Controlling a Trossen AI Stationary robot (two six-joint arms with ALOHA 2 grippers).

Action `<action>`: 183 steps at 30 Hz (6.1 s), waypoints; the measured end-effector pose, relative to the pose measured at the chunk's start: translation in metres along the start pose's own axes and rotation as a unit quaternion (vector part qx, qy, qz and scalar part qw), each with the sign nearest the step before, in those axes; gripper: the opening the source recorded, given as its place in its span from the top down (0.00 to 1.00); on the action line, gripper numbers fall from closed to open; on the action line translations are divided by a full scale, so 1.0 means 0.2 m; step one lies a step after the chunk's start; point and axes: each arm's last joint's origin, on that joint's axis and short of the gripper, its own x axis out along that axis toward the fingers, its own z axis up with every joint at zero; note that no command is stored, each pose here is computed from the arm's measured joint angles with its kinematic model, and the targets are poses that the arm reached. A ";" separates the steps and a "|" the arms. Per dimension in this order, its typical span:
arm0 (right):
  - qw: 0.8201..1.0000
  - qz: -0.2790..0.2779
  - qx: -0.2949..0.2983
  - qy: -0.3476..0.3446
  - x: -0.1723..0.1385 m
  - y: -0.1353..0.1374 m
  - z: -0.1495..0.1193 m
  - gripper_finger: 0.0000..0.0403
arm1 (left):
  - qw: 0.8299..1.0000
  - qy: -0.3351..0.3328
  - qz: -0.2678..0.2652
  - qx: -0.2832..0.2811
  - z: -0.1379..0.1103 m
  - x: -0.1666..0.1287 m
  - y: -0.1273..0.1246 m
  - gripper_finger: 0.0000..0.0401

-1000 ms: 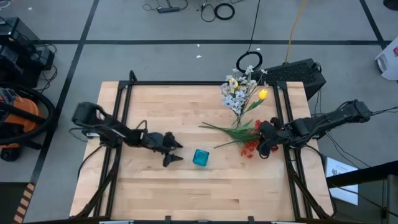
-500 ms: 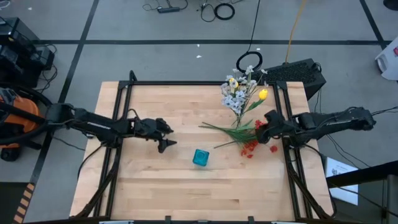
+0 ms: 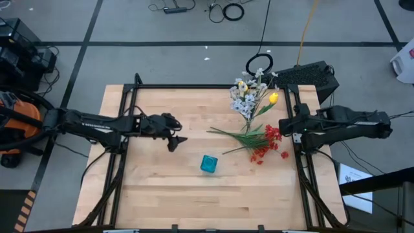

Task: Sort flowers into vase by color
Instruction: Put the bottom orange flowers into the blue vase

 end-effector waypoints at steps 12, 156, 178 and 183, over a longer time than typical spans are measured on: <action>0.999 -0.009 -0.045 -0.006 0.01 0.01 0.00 0.97 | 0.998 0.001 0.033 0.053 0.45 0.04 -0.20 0.12; 0.951 -0.243 0.191 0.008 0.74 0.70 -0.53 0.61 | 0.974 0.190 0.112 0.051 0.19 0.00 -0.01 0.12; 0.943 -0.310 0.124 0.004 0.75 0.63 -0.57 0.98 | 0.971 0.205 0.091 0.081 0.15 -0.01 -0.07 0.12; 0.946 -0.291 0.143 0.006 0.63 0.61 -0.53 0.99 | 0.971 0.205 0.091 0.081 0.16 -0.01 -0.07 0.12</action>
